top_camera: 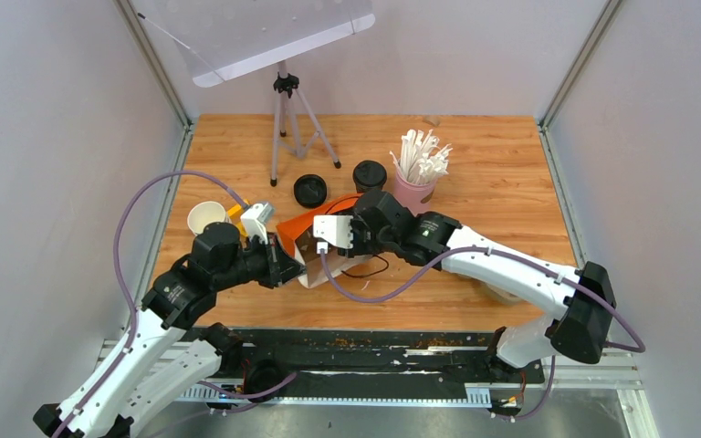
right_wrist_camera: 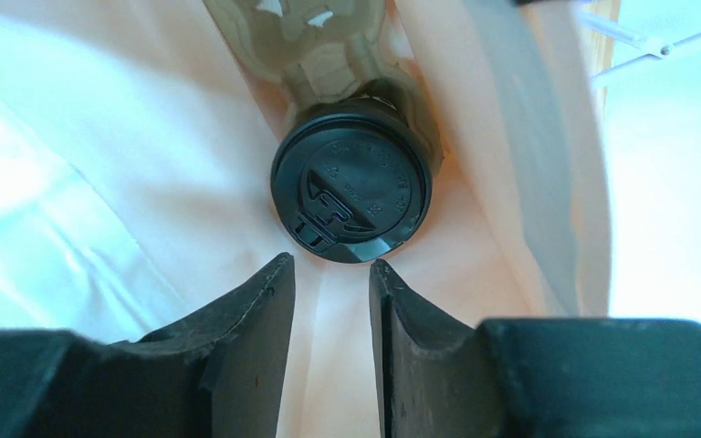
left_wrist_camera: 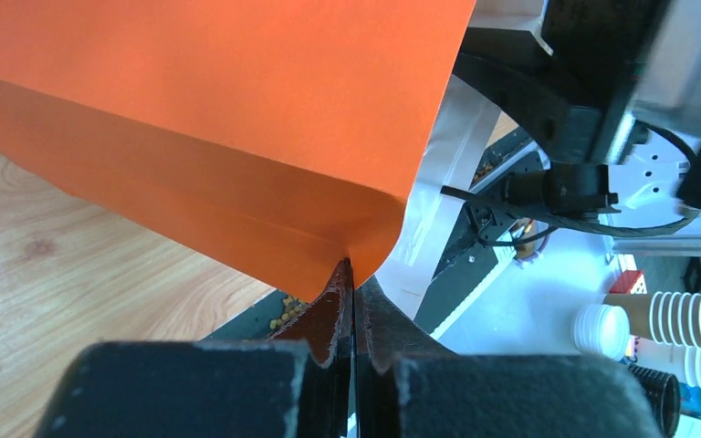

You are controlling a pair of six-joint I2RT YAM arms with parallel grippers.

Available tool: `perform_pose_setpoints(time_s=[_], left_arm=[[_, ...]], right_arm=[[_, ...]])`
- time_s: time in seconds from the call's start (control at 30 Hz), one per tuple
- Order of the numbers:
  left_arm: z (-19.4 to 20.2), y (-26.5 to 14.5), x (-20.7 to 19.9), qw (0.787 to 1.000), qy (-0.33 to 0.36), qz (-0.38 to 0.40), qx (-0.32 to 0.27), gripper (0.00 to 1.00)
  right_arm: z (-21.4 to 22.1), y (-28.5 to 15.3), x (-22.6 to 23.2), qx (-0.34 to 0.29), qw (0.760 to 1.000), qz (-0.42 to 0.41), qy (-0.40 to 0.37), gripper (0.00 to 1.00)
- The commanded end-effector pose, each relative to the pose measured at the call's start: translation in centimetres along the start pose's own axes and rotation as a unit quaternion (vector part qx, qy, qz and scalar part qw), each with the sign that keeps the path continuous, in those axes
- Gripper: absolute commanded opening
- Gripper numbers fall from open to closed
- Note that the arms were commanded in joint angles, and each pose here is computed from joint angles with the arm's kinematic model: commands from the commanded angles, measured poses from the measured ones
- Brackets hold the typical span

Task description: Pack the takeout coffee

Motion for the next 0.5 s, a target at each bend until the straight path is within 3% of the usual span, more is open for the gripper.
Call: perform_pose_setpoints(time_s=[0.0,0.47], left_arm=[[-1.3,-0.8,-1.4,1.000,-0.018,0.019,-0.015,0.00],[-1.3,-3.1,-1.9,0.999,-0.041,-0.004,0.007,0.00]], right_arm=[[-2.4,-3.2,0.5,-0.037,0.998,-0.043,0.040,0.37],[-4.5,-6.3,0.4,-0.057,0.993,-0.071,0.076,0.38]])
Point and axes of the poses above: each gripper's point midway between its finger pads, its own y axis out along the fingers, its own x axis along the line the jaws close on, z = x × y, the point moved 3 cm from there along -y, back along the fingers, and after that the axes turned 10 degrees about y, right-handed, at the moved point
